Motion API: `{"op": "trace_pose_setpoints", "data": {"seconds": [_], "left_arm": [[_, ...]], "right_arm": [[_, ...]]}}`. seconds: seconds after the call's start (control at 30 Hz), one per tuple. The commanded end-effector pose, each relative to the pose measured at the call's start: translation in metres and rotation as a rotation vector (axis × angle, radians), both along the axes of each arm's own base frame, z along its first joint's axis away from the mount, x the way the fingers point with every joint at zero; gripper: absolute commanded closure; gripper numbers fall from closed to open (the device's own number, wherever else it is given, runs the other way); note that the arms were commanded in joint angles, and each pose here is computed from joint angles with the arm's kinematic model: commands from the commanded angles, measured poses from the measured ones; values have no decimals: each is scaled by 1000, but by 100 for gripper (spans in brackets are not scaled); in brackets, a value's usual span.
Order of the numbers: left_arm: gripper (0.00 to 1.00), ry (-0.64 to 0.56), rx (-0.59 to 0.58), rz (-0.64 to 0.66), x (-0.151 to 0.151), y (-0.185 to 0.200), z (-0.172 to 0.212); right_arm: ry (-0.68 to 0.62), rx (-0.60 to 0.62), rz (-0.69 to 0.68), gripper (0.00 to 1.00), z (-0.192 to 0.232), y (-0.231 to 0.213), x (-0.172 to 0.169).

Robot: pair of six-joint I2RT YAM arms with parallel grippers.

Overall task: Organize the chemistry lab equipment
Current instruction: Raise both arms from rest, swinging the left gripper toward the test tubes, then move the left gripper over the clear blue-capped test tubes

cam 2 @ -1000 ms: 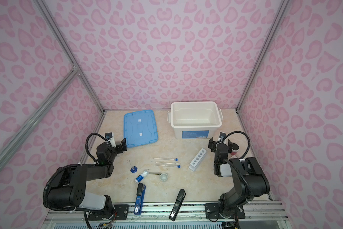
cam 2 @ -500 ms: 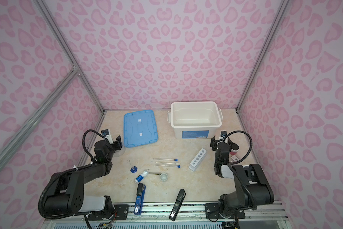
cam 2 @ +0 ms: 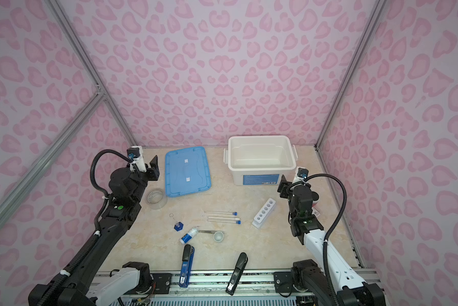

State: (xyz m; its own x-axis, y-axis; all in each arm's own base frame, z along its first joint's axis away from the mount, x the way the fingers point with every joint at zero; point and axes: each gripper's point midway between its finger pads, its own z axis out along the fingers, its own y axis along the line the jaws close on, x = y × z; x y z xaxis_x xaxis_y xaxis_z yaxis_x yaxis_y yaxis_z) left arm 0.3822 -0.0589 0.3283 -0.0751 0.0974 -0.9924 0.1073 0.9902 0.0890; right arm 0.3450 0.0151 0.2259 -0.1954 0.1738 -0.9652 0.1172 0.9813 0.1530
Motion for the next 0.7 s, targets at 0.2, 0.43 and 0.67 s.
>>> {"op": "trace_pose_setpoints", "data": {"seconds": [0.2,0.43,0.67], "left_arm": [[43,315,516,-431,-14,-138,-93],[47,581,619,-760,-58,-198,-156],[49,734,733,-900,-89,-219,-200]], "right_arm": [[85,64,90,33,7,20,-9],[115,65,179,32,12,35,-12],[134,69,276,37,7,52,-12]]}}
